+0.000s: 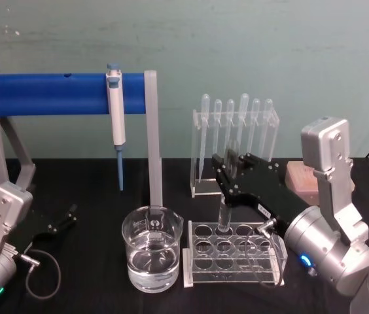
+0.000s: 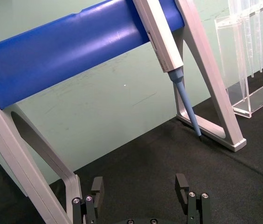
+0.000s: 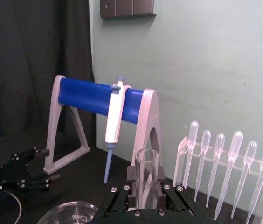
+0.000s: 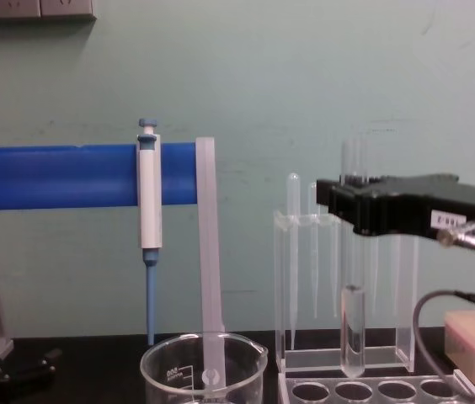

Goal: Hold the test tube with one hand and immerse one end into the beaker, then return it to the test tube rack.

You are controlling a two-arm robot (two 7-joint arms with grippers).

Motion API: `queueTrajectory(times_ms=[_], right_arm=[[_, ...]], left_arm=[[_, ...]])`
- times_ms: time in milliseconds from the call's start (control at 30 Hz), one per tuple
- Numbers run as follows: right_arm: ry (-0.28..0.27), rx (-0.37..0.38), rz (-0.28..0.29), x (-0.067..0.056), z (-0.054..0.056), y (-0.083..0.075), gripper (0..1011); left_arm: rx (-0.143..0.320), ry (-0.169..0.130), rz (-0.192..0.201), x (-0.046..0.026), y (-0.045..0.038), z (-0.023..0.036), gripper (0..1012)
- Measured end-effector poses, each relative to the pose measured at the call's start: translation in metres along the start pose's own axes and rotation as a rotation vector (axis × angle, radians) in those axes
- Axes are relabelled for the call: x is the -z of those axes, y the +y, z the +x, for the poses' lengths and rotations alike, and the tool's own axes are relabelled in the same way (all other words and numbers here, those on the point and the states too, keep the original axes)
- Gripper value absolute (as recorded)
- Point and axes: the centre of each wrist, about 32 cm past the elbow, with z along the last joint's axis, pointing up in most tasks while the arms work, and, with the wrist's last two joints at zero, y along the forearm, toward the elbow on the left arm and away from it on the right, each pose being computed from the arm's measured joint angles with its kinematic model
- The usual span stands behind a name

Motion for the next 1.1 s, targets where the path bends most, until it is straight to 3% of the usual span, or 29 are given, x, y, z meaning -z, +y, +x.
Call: queueTrajectory(times_ms=[1100], right_arm=[[0.027,0.015,-0.043,0.019,-0.008,-0.004,224]], left_arm=[[0.0,0.0,0.0,0.0,0.0,0.0,1000]])
